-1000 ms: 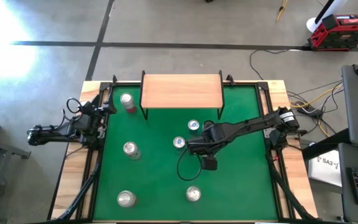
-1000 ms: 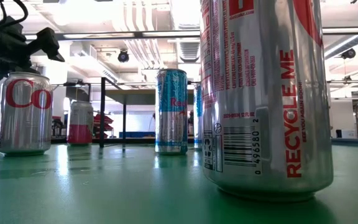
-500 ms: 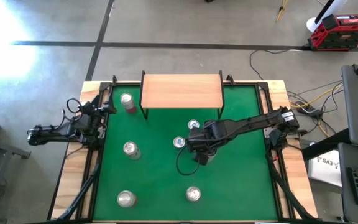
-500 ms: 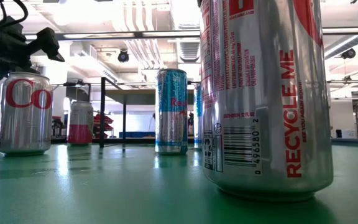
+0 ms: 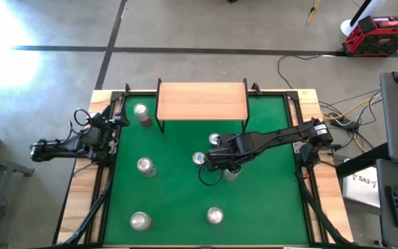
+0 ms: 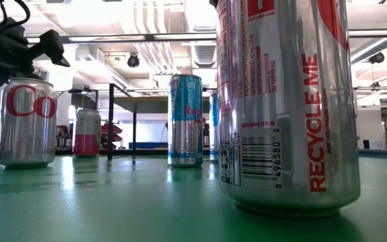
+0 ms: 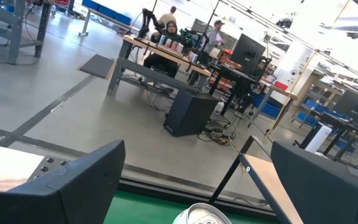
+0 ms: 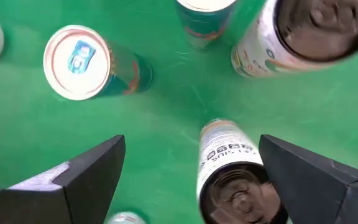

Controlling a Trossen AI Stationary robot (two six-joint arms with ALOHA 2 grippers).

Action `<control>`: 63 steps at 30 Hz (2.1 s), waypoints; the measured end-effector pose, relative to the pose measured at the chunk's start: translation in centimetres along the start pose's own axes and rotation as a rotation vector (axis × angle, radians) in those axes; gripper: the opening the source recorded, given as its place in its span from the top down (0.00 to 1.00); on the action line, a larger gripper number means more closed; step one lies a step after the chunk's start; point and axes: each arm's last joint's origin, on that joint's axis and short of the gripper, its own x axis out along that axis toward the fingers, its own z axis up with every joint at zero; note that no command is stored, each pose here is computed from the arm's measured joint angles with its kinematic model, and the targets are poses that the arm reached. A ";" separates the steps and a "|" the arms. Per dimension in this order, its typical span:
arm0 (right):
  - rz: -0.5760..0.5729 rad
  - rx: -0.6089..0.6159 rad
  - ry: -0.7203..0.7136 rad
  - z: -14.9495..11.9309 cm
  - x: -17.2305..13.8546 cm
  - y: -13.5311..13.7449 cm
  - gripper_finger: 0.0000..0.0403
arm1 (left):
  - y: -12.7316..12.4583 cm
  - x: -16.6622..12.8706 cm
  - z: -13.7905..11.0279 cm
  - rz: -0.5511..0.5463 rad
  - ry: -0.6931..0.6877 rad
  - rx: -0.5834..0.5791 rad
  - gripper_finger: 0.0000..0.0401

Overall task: Place canned beverage on shelf
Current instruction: Put the top white-yellow soda can on the shelf

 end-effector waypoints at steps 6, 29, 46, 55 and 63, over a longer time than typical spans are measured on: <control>0.010 0.054 -0.001 0.1 0.0 0.1 0.11 | 0.0 0.0 0.0 0.000 0.000 0.000 0.03; -0.119 0.164 -0.414 -1.9 -1.7 -0.9 0.16 | 0.0 0.0 0.0 0.000 0.000 0.000 0.03; -0.186 0.263 -0.511 -2.7 0.9 -2.0 0.16 | 0.0 0.0 0.0 0.000 0.000 0.000 0.03; -0.238 0.327 -0.468 -0.3 1.5 -2.3 0.16 | 0.0 0.0 0.0 0.000 0.000 0.000 0.03; -0.289 0.336 -0.339 2.0 2.1 -2.7 0.16 | 0.0 0.0 0.0 0.000 0.000 0.000 0.03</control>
